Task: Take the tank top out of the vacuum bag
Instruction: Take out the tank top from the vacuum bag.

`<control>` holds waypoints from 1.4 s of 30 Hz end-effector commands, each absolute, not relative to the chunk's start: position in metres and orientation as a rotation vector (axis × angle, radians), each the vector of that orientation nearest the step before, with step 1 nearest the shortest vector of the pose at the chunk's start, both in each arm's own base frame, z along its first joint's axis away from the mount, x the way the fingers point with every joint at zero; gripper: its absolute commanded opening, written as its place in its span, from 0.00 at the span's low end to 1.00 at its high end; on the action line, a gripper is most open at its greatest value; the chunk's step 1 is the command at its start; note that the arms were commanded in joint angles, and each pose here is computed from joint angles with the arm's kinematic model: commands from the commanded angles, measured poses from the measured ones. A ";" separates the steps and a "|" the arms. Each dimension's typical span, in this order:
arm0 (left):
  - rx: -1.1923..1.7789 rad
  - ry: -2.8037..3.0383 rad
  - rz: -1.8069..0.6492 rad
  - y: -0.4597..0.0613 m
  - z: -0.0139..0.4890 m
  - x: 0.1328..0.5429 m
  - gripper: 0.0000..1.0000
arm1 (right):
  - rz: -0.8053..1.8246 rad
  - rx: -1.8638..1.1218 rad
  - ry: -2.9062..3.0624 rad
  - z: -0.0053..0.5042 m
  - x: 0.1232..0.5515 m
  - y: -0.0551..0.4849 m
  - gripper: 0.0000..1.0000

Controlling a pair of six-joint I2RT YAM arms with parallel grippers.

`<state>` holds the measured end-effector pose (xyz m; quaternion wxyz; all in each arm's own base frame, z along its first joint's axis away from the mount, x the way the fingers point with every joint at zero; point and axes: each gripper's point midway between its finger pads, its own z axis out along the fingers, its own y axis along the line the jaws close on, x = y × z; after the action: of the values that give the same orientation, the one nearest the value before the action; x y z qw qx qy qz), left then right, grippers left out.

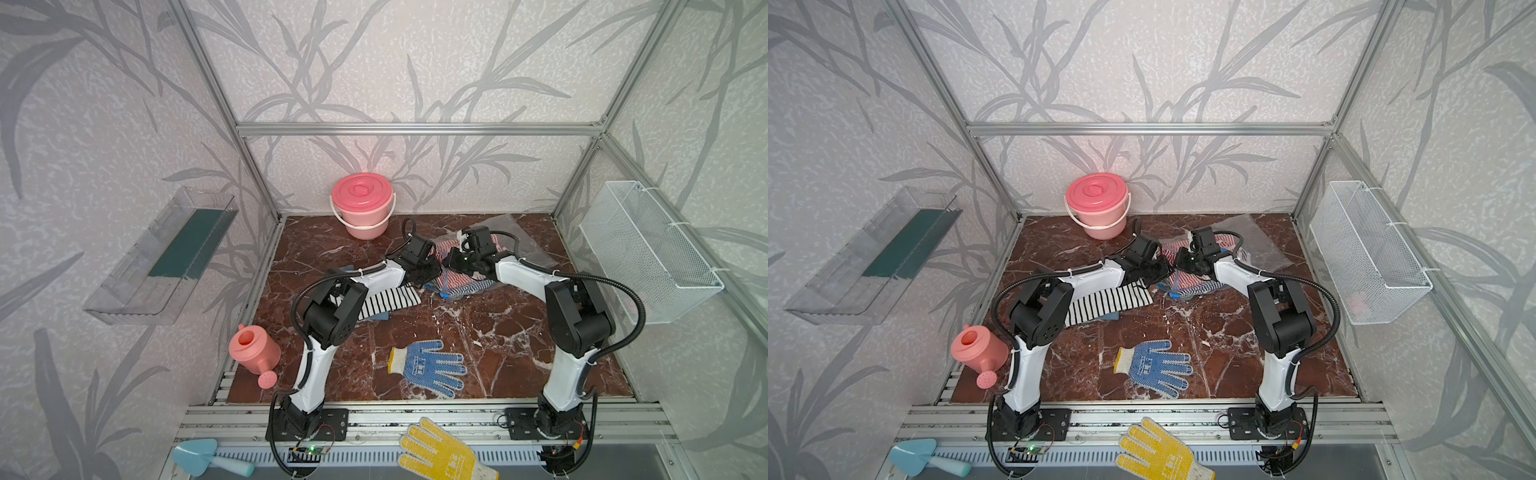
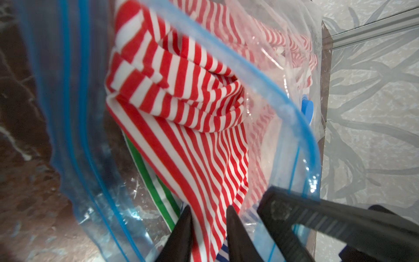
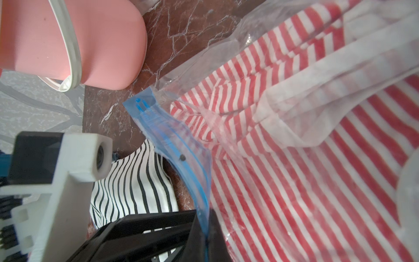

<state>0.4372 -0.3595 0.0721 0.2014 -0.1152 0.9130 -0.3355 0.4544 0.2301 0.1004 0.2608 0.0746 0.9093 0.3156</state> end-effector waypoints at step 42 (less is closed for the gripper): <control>-0.298 2.648 -0.707 -0.344 0.052 0.438 0.26 | 0.905 0.229 2.421 0.106 0.462 0.224 0.00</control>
<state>0.4375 -0.3487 0.0632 0.1922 -0.1106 0.9335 -0.2819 0.4579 0.2265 0.1024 0.2625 0.0803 0.9036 0.3289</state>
